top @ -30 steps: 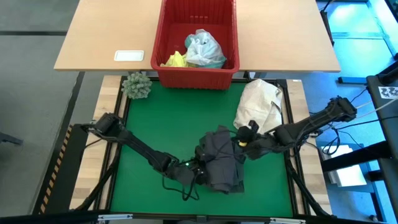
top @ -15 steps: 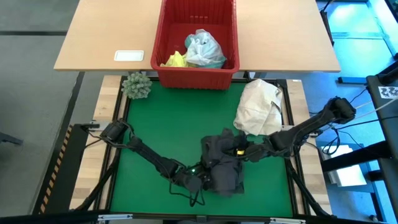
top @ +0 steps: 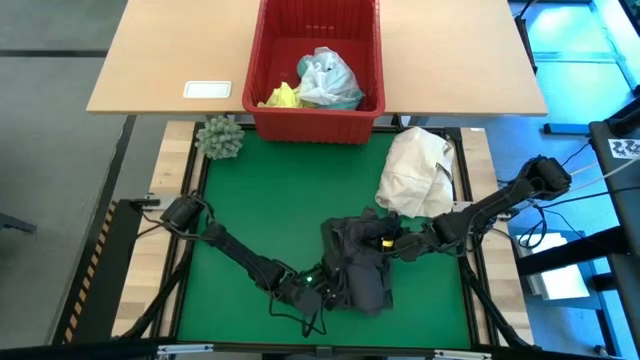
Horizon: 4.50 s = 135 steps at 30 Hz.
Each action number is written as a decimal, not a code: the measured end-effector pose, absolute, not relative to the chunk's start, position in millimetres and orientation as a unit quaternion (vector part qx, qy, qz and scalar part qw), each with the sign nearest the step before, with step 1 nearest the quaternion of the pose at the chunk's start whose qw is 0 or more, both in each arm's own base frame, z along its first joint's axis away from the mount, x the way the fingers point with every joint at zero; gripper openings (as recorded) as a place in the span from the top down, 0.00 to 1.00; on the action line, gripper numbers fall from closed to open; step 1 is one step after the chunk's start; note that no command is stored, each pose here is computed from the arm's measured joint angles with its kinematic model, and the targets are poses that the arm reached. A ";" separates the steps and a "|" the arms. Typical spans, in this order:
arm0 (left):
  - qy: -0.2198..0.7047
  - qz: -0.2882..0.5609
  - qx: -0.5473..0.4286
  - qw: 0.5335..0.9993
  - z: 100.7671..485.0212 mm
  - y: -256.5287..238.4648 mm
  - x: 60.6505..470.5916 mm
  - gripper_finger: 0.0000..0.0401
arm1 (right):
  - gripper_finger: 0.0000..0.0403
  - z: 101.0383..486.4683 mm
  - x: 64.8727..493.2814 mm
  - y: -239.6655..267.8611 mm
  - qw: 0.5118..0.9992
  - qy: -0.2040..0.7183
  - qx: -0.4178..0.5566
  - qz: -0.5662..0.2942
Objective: Fold Laundry from Bin
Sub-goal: Stack the gray short on the dark green polo
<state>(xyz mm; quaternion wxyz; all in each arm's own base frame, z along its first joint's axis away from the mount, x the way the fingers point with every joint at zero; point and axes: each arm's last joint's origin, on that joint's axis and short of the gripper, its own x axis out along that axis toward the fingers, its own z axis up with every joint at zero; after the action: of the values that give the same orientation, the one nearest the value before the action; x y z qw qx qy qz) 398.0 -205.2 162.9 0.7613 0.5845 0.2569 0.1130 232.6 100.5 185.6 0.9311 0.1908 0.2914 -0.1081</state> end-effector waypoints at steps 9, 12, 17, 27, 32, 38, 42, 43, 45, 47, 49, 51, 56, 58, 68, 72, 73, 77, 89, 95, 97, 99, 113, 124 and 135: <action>0.254 0.173 0.595 0.743 196.1 -219.9 377.7 0.27 | 1.00 186.1 233.0 100.6 0.932 0.289 0.192 -0.107; 0.243 0.187 0.576 0.758 213.8 -222.2 369.2 0.28 | 1.00 187.3 234.1 101.2 0.935 0.282 0.189 -0.102; 0.241 0.166 0.520 0.802 232.4 -215.7 351.8 0.31 | 1.00 190.9 236.6 102.4 0.942 0.265 0.183 -0.089; 0.239 0.136 0.355 0.894 249.4 -175.2 288.1 0.46 | 1.00 210.1 246.2 109.9 0.972 0.184 0.144 0.000; 0.199 0.116 0.272 0.934 251.5 -157.2 251.4 0.60 | 1.00 214.2 245.4 115.3 0.981 0.164 0.103 0.021; 0.145 0.076 0.221 0.961 246.2 -150.4 227.5 0.80 | 1.00 200.9 245.0 128.5 0.980 0.185 0.073 0.027; 0.145 0.076 0.220 0.962 242.9 -147.2 226.9 0.90 | 1.00 175.2 259.8 123.1 0.972 0.220 0.078 0.014; 0.146 0.070 0.219 0.962 242.6 -147.3 227.3 0.92 | 1.00 168.6 264.8 121.6 0.971 0.224 0.083 0.020; 0.146 0.052 0.213 0.965 242.2 -146.3 229.5 0.95 | 1.00 156.3 275.3 118.6 0.970 0.223 0.095 0.034; 0.148 0.039 0.211 0.965 241.7 -145.3 230.9 0.98 | 1.00 144.3 284.7 115.8 0.969 0.220 0.106 0.048; 0.149 0.039 0.211 0.965 241.6 -144.1 231.7 0.99 | 1.00 132.5 290.7 112.8 0.966 0.225 0.115 0.054; 0.150 0.040 0.211 0.965 241.6 -143.6 232.0 0.99 | 1.00 124.2 294.0 110.5 0.962 0.235 0.128 0.053; 0.150 0.039 0.212 0.965 241.5 -143.8 231.9 0.99 | 1.00 110.2 293.5 109.1 0.952 0.272 0.137 0.039; 0.150 0.039 0.212 0.965 241.5 -143.7 232.0 0.99 | 1.00 107.9 292.0 109.3 0.945 0.290 0.144 0.043; 0.151 0.039 0.213 0.965 241.2 -143.7 231.9 0.99 | 1.00 109.5 282.4 109.5 0.911 0.362 0.177 0.083; 0.152 0.039 0.213 0.964 241.0 -143.7 231.9 0.99 | 1.00 118.0 274.9 107.9 0.902 0.387 0.172 0.087; 0.152 0.038 0.213 0.964 241.0 -143.7 231.8 0.99 | 1.00 120.0 272.4 107.2 0.899 0.395 0.167 0.085; 0.152 0.038 0.214 0.964 240.9 -143.7 231.9 0.99 | 1.00 132.9 265.6 104.8 0.880 0.446 0.146 0.070; 0.153 0.038 0.215 0.964 240.6 -143.7 231.8 0.99 | 1.00 165.0 251.8 100.5 0.793 0.600 0.103 0.027; 0.153 0.038 0.215 0.964 240.6 -143.6 231.8 0.99 | 1.00 169.6 248.2 99.4 0.768 0.630 0.112 0.009; 0.153 0.038 0.215 0.964 240.6 -143.7 231.8 0.99 | 1.00 169.7 248.2 99.9 0.765 0.633 0.121 0.013; 0.153 0.038 0.215 0.964 240.6 -143.6 231.8 0.99 | 1.00 169.7 248.3 100.4 0.762 0.634 0.129 0.019; 0.154 0.037 0.224 0.962 240.5 -143.7 231.8 0.99 | 1.00 212.6 279.6 112.0 0.826 0.548 0.104 0.074; 0.154 0.036 0.224 0.962 240.5 -143.9 231.7 0.99 | 1.00 221.0 289.9 90.1 0.853 0.519 0.047 0.008; 0.154 0.038 0.227 0.961 240.5 -143.8 231.7 0.99 | 1.00 190.6 316.1 38.4 0.836 0.546 0.025 -0.046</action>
<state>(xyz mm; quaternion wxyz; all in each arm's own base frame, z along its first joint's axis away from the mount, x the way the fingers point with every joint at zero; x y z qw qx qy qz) 231.7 -143.8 240.5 0.9609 0.2269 0.1540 0.0375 316.1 38.4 190.6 0.8361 0.0254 0.5461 -0.0456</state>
